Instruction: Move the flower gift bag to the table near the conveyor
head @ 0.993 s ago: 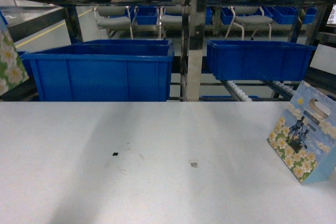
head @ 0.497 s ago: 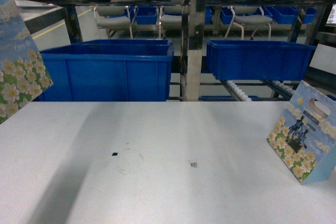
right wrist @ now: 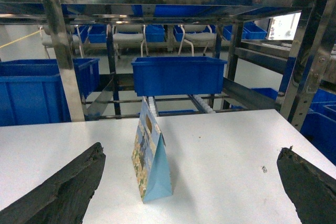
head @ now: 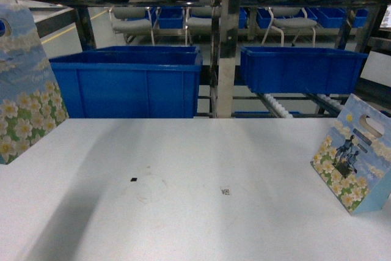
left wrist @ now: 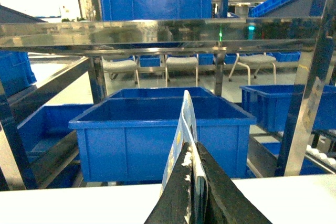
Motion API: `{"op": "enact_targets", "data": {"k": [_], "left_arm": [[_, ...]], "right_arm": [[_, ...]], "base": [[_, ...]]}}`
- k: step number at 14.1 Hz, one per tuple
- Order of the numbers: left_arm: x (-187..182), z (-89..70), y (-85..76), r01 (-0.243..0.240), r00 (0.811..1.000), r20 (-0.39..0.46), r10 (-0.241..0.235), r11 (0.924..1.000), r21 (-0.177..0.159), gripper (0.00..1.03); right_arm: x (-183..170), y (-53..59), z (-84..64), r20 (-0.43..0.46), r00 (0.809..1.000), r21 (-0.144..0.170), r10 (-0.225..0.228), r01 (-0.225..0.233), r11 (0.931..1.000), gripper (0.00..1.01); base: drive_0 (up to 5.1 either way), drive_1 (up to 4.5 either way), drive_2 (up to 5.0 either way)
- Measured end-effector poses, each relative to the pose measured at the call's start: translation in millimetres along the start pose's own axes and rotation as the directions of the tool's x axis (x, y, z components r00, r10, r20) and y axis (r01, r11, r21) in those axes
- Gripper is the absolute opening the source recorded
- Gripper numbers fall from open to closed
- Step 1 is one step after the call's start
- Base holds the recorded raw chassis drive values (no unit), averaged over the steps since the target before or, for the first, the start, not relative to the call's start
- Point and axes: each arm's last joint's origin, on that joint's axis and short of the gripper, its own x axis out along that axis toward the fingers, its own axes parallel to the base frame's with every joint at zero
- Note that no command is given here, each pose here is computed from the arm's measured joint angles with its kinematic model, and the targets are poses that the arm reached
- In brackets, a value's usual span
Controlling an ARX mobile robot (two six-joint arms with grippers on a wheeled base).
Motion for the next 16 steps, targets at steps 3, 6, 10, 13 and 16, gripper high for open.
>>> {"op": "enact_targets", "data": {"k": [3, 6, 10, 13, 16], "left_arm": [[2.9, -11.8, 1.0, 0.008, 0.999, -0.05, -0.006, 0.9996, 0.026, 0.02], [4.8, -12.3, 14.1, -0.042, 0.998, -0.05, 0.043, 0.9987, 0.029, 0.02], [16.7, -0.5, 5.4, -0.07, 0.998, 0.003, 0.07, 0.9975, 0.006, 0.02], [30.8, 10.6, -11.6, -0.069, 0.996, 0.052, 0.071, 0.9971, -0.031, 0.02], [44.0, 0.8, -35.2, -0.06, 0.998, 0.022, 0.062, 0.9968, -0.052, 0.02]], "right_arm": [[0.0, 0.0, 0.0, 0.0, 1.0, 0.0, 0.0, 0.0, 1.0, 0.98], [0.0, 0.0, 0.0, 0.0, 1.0, 0.0, 0.0, 0.0, 1.0, 0.98], [0.0, 0.0, 0.0, 0.0, 1.0, 0.0, 0.0, 0.0, 1.0, 0.98], [0.0, 0.0, 0.0, 0.0, 1.0, 0.0, 0.0, 0.0, 1.0, 0.98], [0.0, 0.0, 0.0, 0.0, 1.0, 0.0, 0.0, 0.0, 1.0, 0.98]], "base": [[0.0, 0.0, 0.0], [0.0, 0.0, 0.0], [0.0, 0.0, 0.0], [0.0, 0.0, 0.0], [0.0, 0.0, 0.0]]}}
